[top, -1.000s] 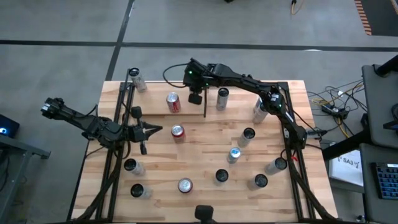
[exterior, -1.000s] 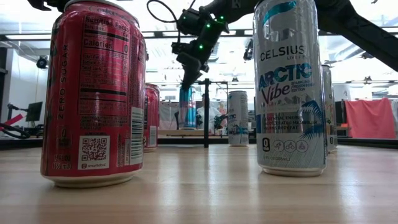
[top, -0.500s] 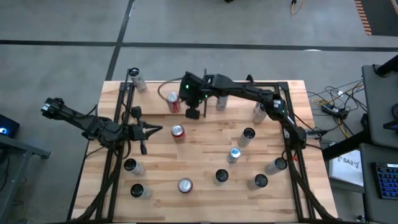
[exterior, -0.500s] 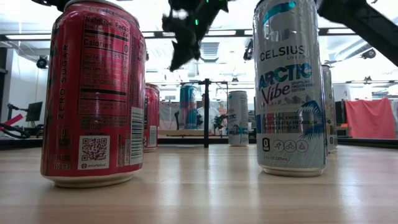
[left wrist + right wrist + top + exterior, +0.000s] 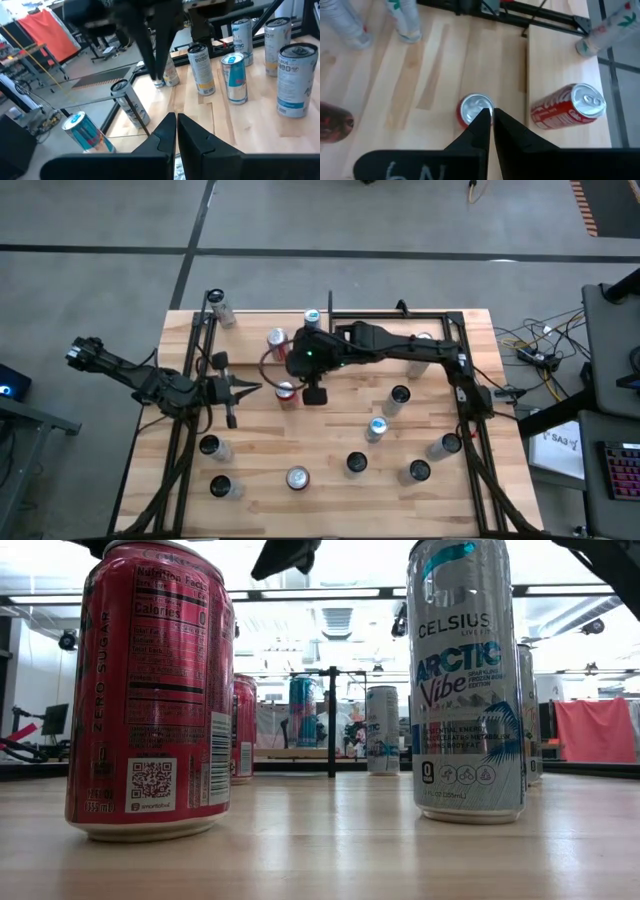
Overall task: Place canned beverage on shelf
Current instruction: Put the top red and black soda can on the shelf
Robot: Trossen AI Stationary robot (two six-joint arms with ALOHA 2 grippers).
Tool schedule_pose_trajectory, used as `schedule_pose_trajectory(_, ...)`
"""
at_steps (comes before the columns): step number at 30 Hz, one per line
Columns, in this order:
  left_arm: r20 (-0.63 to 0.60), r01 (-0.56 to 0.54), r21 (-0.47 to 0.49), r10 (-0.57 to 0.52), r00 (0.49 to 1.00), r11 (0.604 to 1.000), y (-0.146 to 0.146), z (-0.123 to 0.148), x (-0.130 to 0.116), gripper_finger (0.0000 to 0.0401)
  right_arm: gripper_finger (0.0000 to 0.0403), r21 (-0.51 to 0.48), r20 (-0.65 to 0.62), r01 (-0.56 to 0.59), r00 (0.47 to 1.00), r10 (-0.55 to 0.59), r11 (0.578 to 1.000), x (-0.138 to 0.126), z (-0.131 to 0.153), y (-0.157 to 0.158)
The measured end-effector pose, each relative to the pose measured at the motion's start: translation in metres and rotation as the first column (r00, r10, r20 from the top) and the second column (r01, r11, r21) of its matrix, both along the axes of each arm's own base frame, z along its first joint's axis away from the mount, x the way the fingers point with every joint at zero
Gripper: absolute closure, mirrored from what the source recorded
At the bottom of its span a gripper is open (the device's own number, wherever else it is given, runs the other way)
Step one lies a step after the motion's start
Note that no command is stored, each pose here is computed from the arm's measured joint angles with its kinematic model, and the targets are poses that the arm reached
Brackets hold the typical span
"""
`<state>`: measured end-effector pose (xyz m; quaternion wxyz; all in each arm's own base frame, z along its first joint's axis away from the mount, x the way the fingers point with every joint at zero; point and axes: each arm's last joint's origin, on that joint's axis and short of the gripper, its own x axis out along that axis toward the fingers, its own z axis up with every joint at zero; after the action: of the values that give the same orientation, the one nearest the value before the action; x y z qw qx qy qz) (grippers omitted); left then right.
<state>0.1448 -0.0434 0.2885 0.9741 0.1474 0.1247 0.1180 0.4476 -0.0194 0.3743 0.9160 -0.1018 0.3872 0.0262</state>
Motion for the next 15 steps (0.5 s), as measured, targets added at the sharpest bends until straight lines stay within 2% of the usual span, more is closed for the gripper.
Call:
schedule_pose_trajectory(10,-0.016,-0.037,-0.142,0.035,0.999,0.989,-0.006,-0.009,0.013,0.0401,0.0391,-0.005,-0.014,-0.071,0.997,0.071,0.997,-0.006,-0.002,0.029)
schedule_pose_trajectory(15,-0.042,-0.047,-0.152,0.041,0.998,0.987,-0.010,-0.017,0.023,0.0401,0.0392,-0.006,-0.018,-0.087,0.996,0.087,0.996,-0.009,-0.008,0.037)
